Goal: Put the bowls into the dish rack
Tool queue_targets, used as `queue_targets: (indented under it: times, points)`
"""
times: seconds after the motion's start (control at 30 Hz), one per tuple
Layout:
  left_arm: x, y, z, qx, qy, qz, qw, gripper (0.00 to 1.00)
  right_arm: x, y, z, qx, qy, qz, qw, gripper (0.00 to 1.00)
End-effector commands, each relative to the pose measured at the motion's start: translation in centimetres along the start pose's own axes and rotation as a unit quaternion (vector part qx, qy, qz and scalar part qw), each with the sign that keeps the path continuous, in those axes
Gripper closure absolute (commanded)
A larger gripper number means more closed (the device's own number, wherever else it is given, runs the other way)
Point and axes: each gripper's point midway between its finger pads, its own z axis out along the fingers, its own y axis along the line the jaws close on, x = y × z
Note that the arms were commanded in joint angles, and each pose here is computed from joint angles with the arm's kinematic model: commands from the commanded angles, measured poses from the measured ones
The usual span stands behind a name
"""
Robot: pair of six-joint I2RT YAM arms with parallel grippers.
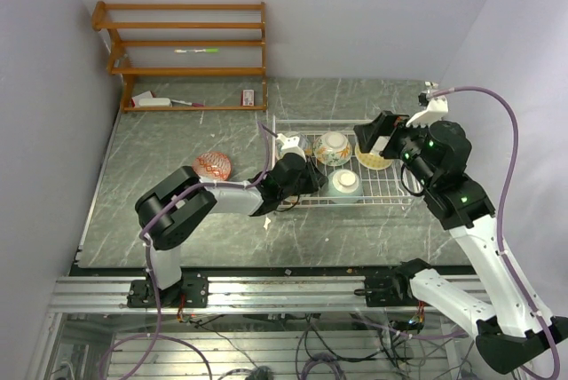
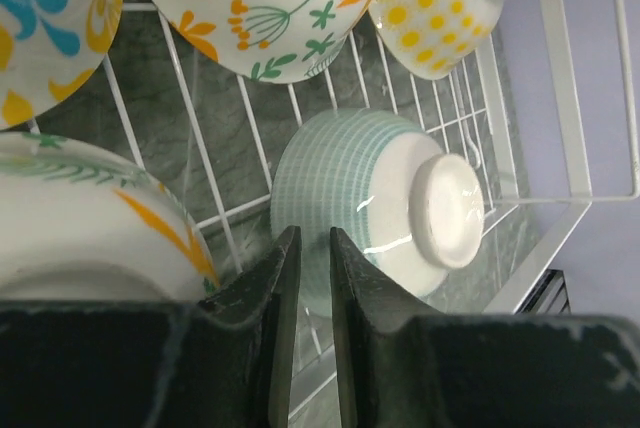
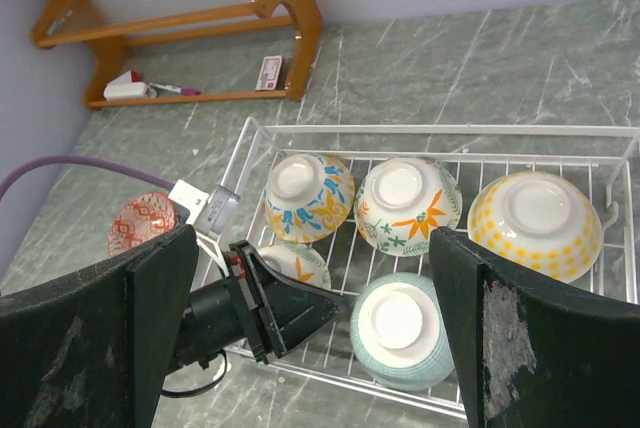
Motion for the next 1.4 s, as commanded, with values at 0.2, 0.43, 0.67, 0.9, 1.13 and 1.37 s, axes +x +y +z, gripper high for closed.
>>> queue_targets:
  times: [0.2, 0.43, 0.67, 0.9, 1.13, 1.37]
  points:
    - [-3.0, 0.7, -2.6, -0.041, -0.039, 0.065, 0.996, 0.58, 0.5, 0.4, 0.8, -0.013, 0.002, 0.009, 1.0, 0.0]
    - [-7.8, -1.7, -7.0, -0.048, -0.08, 0.119, 0.988, 0.23, 0.6, 0.7, 1.0, -0.023, 0.004, 0.011, 1.0, 0.0]
    - [-11.1, 3.4, -12.5, -0.117, -0.132, 0.108, 0.978, 0.22, 1.3, 0.9, 1.3, -0.031, 0.014, 0.007, 0.999, 0.0]
    - [-13.4, 11.2, -18.0, -0.221, -0.175, 0.084, 0.956, 0.21, 2.4, 2.5, 2.3, -0.075, 0.041, 0.006, 0.996, 0.0]
    - [-13.8, 19.5, -20.9, -0.343, -0.181, 0.063, 0.92, 0.25, 3.0, 3.2, 2.7, -0.097, 0.051, 0.007, 0.994, 0.0]
    - [-15.5, 23.8, -23.9, -0.383, -0.229, 0.001, 0.895, 0.25, 3.7, 3.0, 2.9, -0.097, 0.064, -0.002, 0.993, 0.0]
